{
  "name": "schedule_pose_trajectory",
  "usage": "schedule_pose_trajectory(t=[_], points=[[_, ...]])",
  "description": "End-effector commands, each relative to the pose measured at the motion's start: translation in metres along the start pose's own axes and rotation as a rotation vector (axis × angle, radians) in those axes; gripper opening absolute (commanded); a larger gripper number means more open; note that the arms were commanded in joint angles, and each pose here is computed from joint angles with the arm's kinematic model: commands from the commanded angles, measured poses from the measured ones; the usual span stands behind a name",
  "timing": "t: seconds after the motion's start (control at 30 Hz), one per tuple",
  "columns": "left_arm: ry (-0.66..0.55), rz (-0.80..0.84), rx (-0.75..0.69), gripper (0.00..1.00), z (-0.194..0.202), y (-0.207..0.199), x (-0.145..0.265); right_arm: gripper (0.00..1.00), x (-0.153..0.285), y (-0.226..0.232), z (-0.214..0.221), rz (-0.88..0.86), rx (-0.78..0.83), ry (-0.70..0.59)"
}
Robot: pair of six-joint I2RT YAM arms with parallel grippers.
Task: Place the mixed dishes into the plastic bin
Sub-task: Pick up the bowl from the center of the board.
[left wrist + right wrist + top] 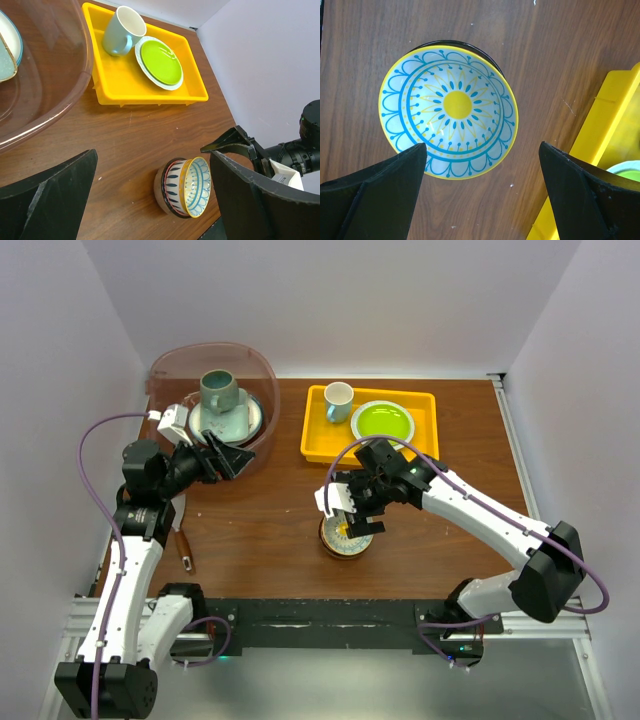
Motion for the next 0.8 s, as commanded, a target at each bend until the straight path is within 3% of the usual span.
schedule_pose_trajectory(t=[0.0, 0.6, 0.77], points=[[-0.024, 0.017, -0.040, 1.00, -0.007, -0.004, 0.004, 0.98, 0.002, 0.001, -0.010, -0.024, 0.032, -0.042], [-0.020, 0.012, -0.044, 1.00, -0.006, -0.006, 0.007, 0.98, 0.001, 0.001, -0.016, -0.068, 0.024, -0.095], [-0.018, 0.010, -0.046, 1.00, -0.005, -0.006, 0.009, 0.97, -0.007, -0.017, -0.013, 0.029, -0.030, -0.071]])
Point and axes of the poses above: each gripper's point midway between its finger pads, its own x axis back along the fingers, its own y axis along the line the jaws close on, z = x × y, the point moved 5 cm from there along x, back along the fingers, and after that the axes turned 13 degrees about -x, right-handed, at the moved point
